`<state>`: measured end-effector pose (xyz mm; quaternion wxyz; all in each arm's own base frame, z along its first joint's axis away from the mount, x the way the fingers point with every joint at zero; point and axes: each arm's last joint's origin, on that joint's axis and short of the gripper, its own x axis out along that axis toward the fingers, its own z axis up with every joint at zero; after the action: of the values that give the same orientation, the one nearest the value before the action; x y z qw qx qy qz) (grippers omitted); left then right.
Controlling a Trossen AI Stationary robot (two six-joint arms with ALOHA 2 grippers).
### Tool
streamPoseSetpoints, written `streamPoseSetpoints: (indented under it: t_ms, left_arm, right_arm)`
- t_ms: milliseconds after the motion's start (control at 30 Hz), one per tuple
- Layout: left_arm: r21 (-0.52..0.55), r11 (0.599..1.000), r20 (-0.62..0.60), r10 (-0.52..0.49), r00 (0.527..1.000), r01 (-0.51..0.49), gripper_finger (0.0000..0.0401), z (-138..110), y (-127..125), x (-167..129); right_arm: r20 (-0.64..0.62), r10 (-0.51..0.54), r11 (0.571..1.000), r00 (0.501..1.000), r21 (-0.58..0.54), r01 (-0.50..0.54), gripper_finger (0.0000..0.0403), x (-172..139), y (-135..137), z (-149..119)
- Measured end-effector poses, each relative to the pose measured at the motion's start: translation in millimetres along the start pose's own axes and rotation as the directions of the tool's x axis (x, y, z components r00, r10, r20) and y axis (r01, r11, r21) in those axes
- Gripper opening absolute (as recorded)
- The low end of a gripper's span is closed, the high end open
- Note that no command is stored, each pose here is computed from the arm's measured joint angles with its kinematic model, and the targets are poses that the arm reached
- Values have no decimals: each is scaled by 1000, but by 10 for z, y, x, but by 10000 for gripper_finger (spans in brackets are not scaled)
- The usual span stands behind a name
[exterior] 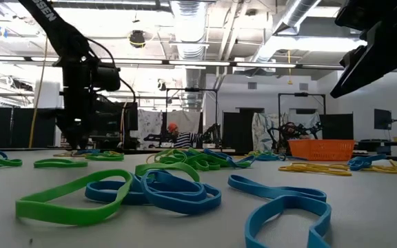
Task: Sort rubber bands into baskets
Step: Put the yellow rubber band into the yellow bin
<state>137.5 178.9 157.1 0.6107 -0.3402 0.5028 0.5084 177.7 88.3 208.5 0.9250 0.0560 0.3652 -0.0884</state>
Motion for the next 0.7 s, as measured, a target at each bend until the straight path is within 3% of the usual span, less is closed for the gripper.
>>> streamPoseSetpoints:
  t_ms: [133, 367, 567, 700]
  left_arm:
    - [-4, 999, -62, 43, 997, -43, 116, -48, -27, 144]
    - [13, 996, -39, 89, 995, -88, 111, 20, -159, 230]
    - [78, 993, -102, 100, 990, -92, 22, 65, -206, 274]
    - [128, 988, -105, 100, 989, -86, 3, 57, -239, 270]
  right_arm:
    - [0, 0, 1000, 1000, 0, 0, 224, 0, 0, 0]
    - [0, 0, 1000, 1000, 0, 0, 224, 1, 0, 0]
    - [0, 0, 1000, 1000, 0, 0, 224, 0, 0, 1]
    - [0, 0, 1000, 1000, 0, 0, 224, 0, 0, 0]
